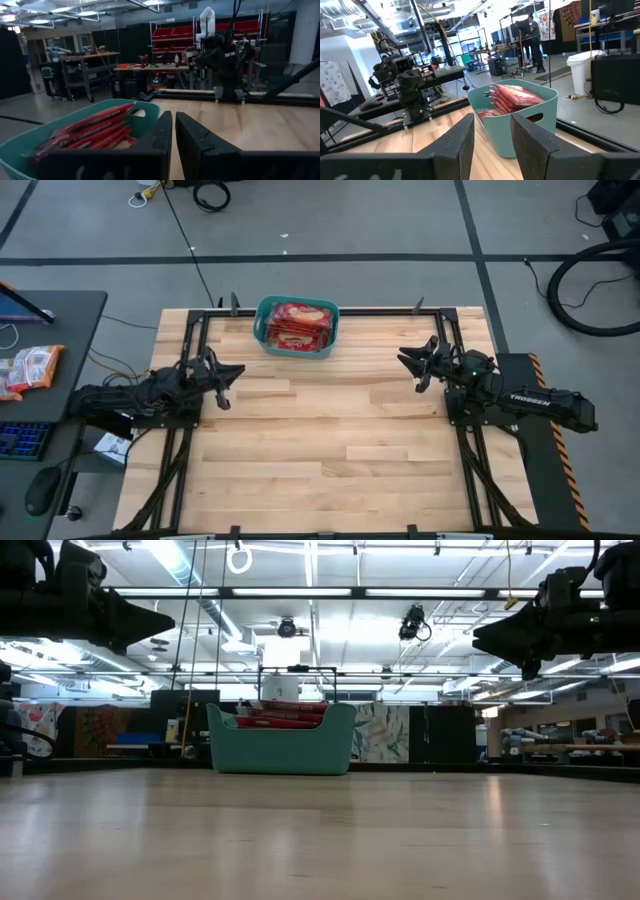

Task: Sort popcorn bags into baskets
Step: Return to home position

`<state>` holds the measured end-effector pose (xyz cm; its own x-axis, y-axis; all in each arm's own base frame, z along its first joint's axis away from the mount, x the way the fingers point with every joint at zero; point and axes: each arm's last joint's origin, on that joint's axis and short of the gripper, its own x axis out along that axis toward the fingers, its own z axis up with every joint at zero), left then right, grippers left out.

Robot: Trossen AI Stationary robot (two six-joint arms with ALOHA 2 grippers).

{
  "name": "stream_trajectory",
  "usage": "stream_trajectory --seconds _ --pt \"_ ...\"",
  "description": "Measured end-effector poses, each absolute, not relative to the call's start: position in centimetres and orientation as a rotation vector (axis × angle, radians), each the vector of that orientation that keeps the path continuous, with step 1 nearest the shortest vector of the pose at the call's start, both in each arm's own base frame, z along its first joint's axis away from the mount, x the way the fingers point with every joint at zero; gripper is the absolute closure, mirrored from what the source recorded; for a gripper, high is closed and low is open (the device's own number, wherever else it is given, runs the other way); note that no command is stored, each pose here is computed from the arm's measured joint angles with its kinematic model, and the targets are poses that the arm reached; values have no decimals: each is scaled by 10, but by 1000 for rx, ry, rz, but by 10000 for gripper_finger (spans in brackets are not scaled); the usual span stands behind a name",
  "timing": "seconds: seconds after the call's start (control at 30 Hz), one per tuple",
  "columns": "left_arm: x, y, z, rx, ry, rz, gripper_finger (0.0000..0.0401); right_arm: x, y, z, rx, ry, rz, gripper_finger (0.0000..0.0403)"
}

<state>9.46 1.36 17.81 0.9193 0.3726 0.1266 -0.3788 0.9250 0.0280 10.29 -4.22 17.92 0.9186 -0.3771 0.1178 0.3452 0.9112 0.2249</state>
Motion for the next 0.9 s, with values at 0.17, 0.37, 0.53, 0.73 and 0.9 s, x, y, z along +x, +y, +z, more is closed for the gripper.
stream_trajectory --seconds 0.17,0.37,0.53,0.73,0.9 --pt "95 14 178 69 -119 387 372 103 -42 179 202 -160 -374 270" --pt "95 14 178 69 -119 387 372 103 -42 179 200 -160 -373 269" --pt "95 14 178 69 -119 387 372 103 -42 179 200 -159 -373 269" --pt "95 14 178 69 -119 387 372 103 -42 179 200 -159 -373 269" --pt "95 14 178 69 -119 388 372 103 -42 179 200 -159 -373 269"
